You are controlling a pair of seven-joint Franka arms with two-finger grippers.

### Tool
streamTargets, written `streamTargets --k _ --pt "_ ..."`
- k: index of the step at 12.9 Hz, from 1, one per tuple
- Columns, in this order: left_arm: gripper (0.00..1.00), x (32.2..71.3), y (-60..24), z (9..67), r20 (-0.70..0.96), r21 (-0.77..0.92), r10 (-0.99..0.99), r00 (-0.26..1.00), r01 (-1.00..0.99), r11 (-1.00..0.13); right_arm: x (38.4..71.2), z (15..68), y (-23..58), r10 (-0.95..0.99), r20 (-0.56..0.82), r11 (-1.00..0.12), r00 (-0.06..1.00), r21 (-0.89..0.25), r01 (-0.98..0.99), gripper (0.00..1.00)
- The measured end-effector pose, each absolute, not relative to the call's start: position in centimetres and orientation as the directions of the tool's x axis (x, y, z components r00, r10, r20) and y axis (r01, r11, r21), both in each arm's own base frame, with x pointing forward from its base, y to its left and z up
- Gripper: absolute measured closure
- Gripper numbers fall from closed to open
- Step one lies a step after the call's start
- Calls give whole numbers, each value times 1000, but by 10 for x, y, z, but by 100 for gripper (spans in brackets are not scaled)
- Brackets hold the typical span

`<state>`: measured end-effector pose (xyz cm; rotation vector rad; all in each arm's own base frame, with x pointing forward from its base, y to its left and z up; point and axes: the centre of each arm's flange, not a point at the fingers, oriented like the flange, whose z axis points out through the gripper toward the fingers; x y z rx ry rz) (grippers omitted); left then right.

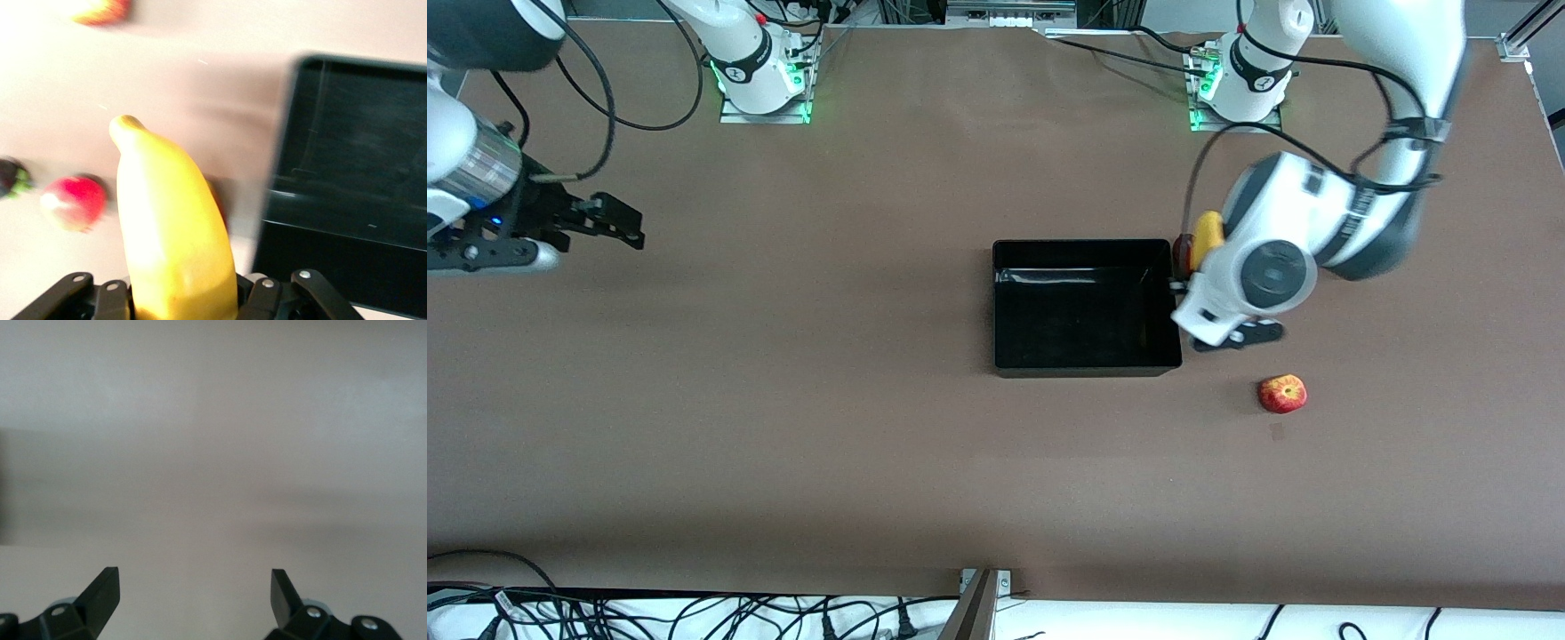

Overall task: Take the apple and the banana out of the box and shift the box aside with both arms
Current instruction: 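Lift the banana out with the left gripper while the right gripper reaches the box, then set the banana down with the left gripper while the right gripper grips the box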

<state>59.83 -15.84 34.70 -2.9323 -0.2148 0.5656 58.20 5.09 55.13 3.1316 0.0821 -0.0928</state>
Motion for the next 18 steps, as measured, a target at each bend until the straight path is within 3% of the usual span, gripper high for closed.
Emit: streamTargets --k 4,7,10,15,18 --pt "94 630 15 330 -353 -190 17 935 -54 -980 601 483 58 56 -178 -998 982 24 62 0" --pt "94 643 95 287 -297 -171 -50 953 -105 -980 599 471 95 103 -201 -994 974 24 110 0" --pt "94 656 111 231 -216 -165 -84 973 -122 -979 593 452 185 84 -171 -996 982 -19 82 0" --pt "94 662 113 181 -155 -159 -99 983 -124 -979 580 358 336 -54 -78 -996 995 -62 -59 0" --pt "67 663 113 174 -136 -160 -93 986 -115 -980 562 315 407 -108 -37 -992 994 -67 -110 0"
